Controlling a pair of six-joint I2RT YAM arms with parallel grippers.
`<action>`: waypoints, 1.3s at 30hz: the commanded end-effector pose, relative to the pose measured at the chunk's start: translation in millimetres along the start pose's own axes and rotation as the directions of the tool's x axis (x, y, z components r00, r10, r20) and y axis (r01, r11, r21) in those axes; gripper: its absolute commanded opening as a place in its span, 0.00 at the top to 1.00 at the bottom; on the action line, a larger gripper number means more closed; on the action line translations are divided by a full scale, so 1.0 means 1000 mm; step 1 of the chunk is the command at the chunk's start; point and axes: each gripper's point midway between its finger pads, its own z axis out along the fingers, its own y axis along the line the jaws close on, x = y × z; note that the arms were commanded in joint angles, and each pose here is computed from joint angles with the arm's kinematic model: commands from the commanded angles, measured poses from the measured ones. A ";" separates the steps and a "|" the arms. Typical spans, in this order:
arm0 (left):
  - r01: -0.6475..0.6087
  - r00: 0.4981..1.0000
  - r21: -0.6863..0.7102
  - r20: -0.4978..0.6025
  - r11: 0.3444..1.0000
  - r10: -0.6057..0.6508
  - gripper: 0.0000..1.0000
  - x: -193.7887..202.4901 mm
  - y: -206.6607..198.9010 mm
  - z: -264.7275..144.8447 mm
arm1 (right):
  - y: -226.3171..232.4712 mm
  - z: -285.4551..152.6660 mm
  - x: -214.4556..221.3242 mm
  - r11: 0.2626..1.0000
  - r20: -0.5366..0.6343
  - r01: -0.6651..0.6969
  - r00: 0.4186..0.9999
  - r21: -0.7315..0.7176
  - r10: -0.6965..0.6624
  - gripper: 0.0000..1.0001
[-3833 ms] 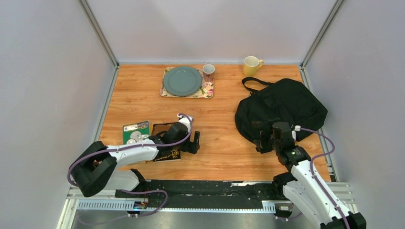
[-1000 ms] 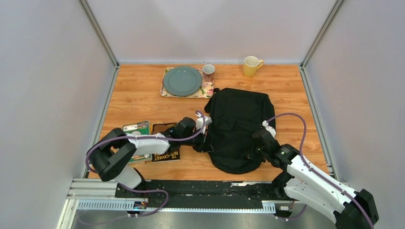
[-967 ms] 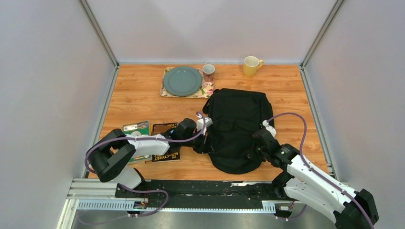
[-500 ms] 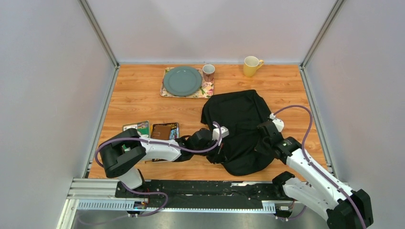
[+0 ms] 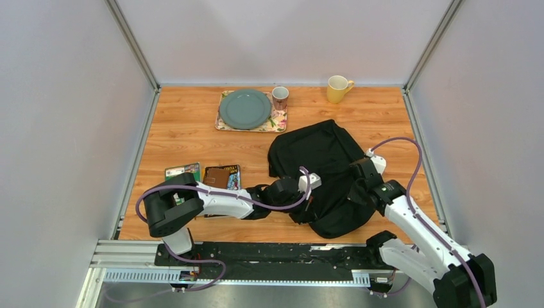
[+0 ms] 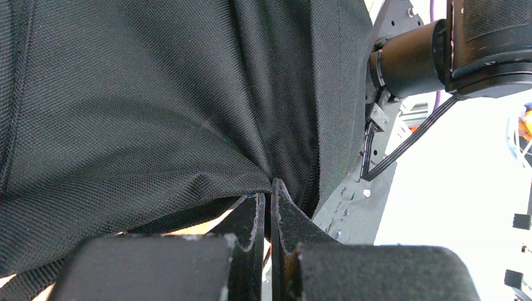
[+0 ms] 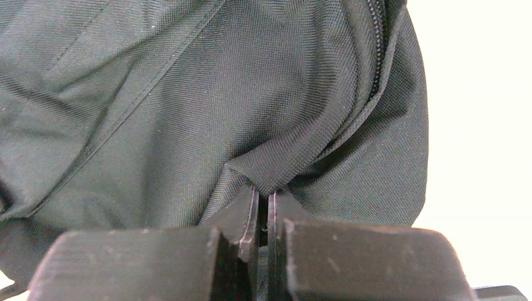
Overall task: Pack the student bag
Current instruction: Move the student bag to the center of the board.
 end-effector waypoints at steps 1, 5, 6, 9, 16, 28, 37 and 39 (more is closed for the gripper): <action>-0.045 0.985 0.163 -0.160 0.986 0.071 1.00 0.033 -0.047 0.004 | 0.015 0.001 -0.073 1.000 0.226 -0.023 0.974 0.013 0.020 1.00; -0.077 0.974 0.156 -0.200 0.985 0.108 1.00 0.042 -0.057 0.013 | 0.016 0.005 -0.084 0.999 0.219 -0.002 0.976 0.032 -0.005 1.00; -0.075 0.977 0.174 -0.186 0.982 0.108 1.00 0.039 -0.062 0.015 | 0.015 0.006 -0.085 0.999 0.216 0.001 0.976 0.039 -0.010 1.00; -0.065 0.976 0.193 -0.191 0.979 0.103 1.00 0.037 -0.068 0.017 | 0.010 0.004 -0.091 0.999 0.227 -0.012 0.974 0.053 -0.001 1.00; -0.081 0.994 -0.084 -0.084 0.993 0.074 1.00 0.015 -0.012 0.001 | 0.055 0.015 -0.099 0.987 0.201 0.045 0.979 -0.155 -0.013 1.00; -0.118 0.985 -0.027 -0.127 0.993 0.114 0.37 0.021 -0.010 -0.012 | 0.078 0.056 -0.122 0.970 0.131 0.224 0.969 -0.097 -0.211 0.95; -0.030 0.990 -0.305 0.121 0.952 0.070 0.21 -0.014 0.041 -0.071 | 0.055 0.000 -0.142 0.990 0.233 0.097 0.970 -0.104 -0.071 0.35; 0.027 0.984 -0.354 0.174 0.935 0.038 0.21 -0.027 0.059 -0.084 | 0.050 -0.014 -0.138 0.991 0.231 0.040 0.973 -0.127 -0.010 0.32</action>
